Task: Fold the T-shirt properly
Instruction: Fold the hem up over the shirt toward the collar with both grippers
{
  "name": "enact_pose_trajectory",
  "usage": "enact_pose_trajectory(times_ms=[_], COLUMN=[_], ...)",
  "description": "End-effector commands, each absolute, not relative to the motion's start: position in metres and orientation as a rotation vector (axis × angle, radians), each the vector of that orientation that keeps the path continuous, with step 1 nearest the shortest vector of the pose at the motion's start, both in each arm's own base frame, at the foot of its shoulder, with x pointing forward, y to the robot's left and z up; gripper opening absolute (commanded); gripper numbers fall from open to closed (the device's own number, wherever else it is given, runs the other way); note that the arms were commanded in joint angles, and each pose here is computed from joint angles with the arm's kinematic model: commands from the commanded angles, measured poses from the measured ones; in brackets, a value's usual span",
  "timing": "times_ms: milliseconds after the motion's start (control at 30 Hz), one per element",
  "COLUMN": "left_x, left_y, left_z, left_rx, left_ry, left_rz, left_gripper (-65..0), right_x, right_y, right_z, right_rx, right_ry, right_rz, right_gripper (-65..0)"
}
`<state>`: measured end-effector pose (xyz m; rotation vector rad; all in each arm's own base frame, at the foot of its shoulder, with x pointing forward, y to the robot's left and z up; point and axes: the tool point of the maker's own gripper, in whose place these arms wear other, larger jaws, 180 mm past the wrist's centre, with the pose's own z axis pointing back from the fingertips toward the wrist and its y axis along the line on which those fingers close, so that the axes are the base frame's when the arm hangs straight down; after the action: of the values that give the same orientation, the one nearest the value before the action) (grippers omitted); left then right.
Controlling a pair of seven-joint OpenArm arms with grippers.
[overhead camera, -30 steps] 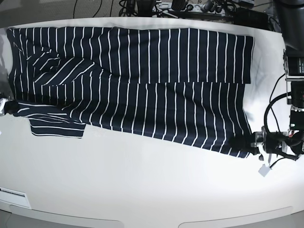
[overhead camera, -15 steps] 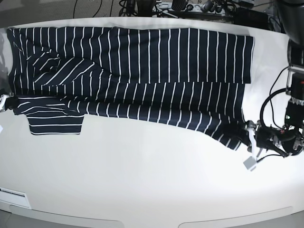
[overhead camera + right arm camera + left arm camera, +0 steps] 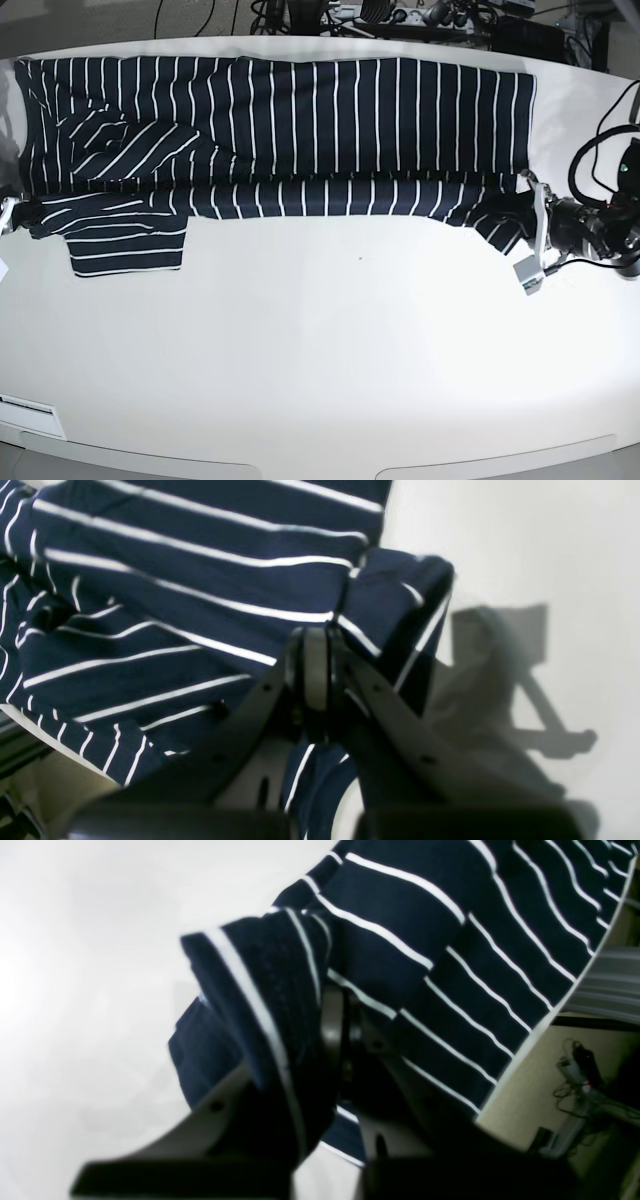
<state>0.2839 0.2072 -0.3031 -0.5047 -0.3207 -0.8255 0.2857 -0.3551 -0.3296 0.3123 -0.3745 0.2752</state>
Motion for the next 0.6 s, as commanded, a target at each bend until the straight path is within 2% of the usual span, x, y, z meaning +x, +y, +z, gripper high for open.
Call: enact_pose_trajectory(times_ms=[0,167,433,567], left_x=[0.288,0.274,0.272,0.254], left_y=[0.214,0.221,0.221,0.22], left_z=[-0.286,-0.285,-0.287,-0.303], left_rx=[-0.497,-0.503,-0.507,-0.533], left_ry=[-0.343,-0.269,-0.262,-0.208], left_rz=[-0.836,-0.849,-0.847,-0.831], left_gripper=[-65.0,-65.0,-65.0,-65.0], right_x=[0.294,0.278,0.28,0.274], right_y=[-0.366,-0.361,-0.353,-0.351], right_z=[-0.31,-0.313,-0.309,-0.316], right_rx=[0.281,0.321,0.369,0.376], right_ry=[-0.408,-0.325,-0.344,-0.324], right_rz=[0.284,0.295,0.293,0.289], right_gripper=[-65.0,-65.0,-65.0,-65.0])
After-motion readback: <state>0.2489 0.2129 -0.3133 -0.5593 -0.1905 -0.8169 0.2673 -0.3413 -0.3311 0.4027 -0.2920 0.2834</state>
